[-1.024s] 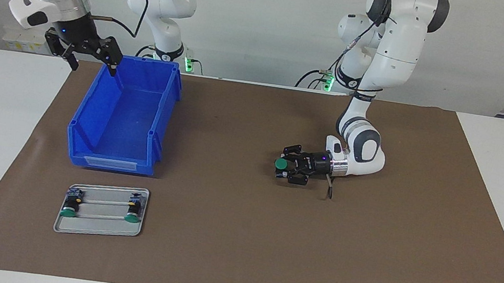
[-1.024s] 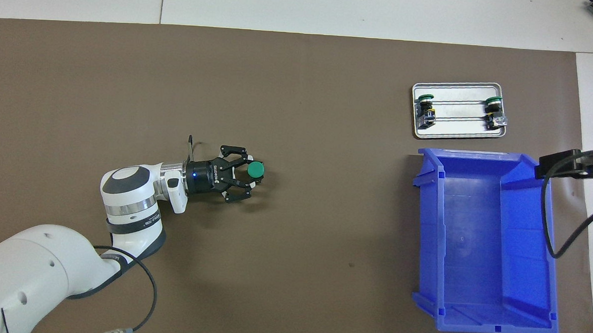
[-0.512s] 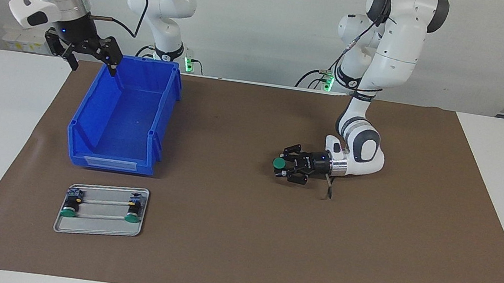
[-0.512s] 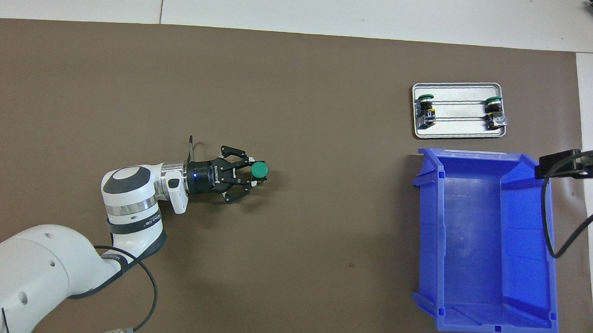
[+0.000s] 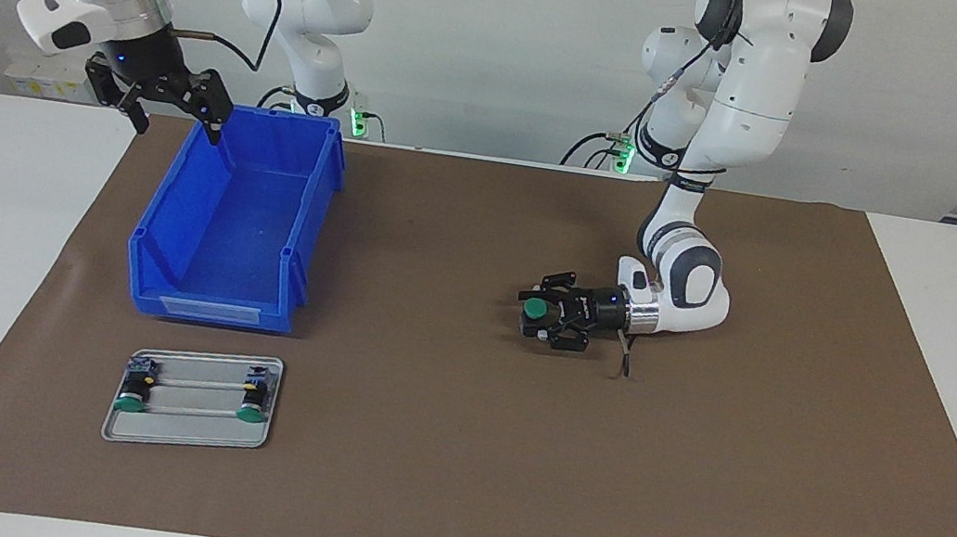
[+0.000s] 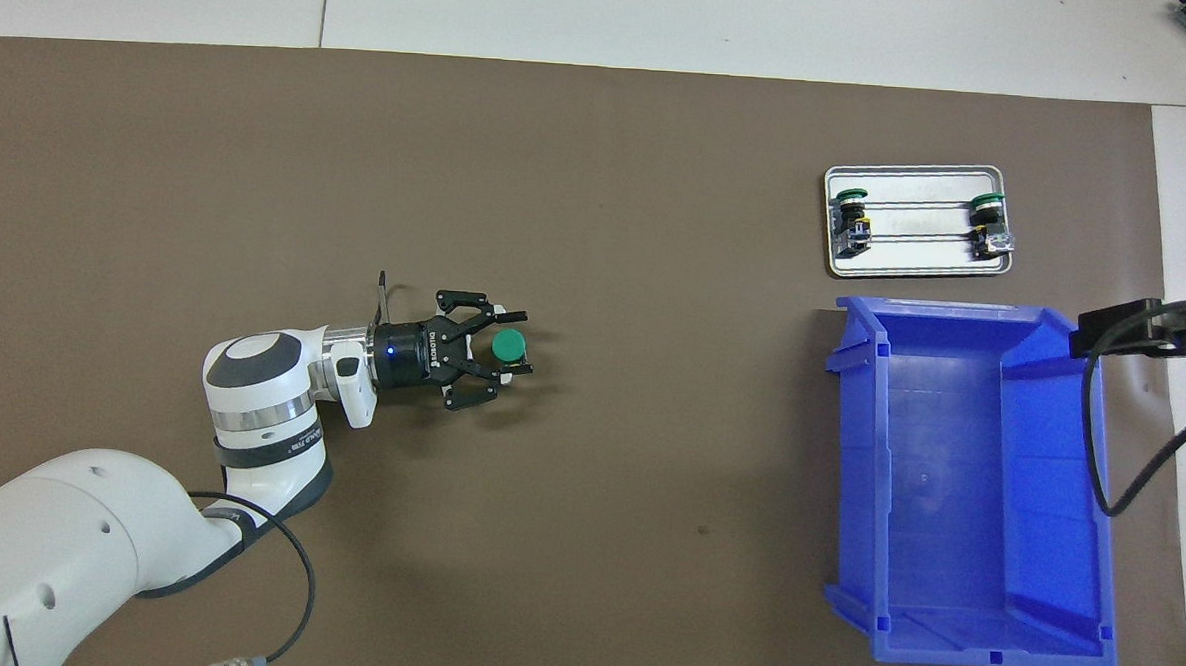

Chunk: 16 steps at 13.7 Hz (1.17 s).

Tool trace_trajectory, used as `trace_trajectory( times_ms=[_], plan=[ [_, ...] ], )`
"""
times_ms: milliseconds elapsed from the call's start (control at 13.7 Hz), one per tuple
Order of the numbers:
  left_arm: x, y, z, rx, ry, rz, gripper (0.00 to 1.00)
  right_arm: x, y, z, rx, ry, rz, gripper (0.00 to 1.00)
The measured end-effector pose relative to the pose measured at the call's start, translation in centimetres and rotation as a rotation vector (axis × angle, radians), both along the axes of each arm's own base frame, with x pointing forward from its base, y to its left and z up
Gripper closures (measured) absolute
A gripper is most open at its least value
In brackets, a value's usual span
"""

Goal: Place and press button with both arms
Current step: 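Lower the green button onto the table and open the left gripper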

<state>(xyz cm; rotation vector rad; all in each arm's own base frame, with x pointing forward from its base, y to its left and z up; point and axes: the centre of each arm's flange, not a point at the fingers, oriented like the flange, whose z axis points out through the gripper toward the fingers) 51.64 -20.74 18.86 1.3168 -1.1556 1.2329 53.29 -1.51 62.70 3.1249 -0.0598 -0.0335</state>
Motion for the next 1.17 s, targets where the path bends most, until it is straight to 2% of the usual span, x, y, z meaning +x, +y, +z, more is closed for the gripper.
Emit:
trace_trajectory(
  times_ms=[146,366,878,1170],
  plan=[
    [0.0,0.0,0.0,-0.001,0.008,0.000,0.27,0.0,0.0,0.0,0.000,0.000,0.000,0.00],
    [-0.1,0.0,0.0,-0.006,0.027,-0.002,0.02,0.0,0.0,0.0,0.000,0.000,0.000,0.00],
    [-0.2,-0.4,0.4,-0.043,0.064,-0.019,0.00,0.0,0.0,0.0,0.000,0.000,0.000,0.00],
    [0.5,-0.7,2.0,-0.092,0.118,-0.037,0.00,0.0,0.0,0.0,0.000,0.000,0.000,0.00]
  ],
)
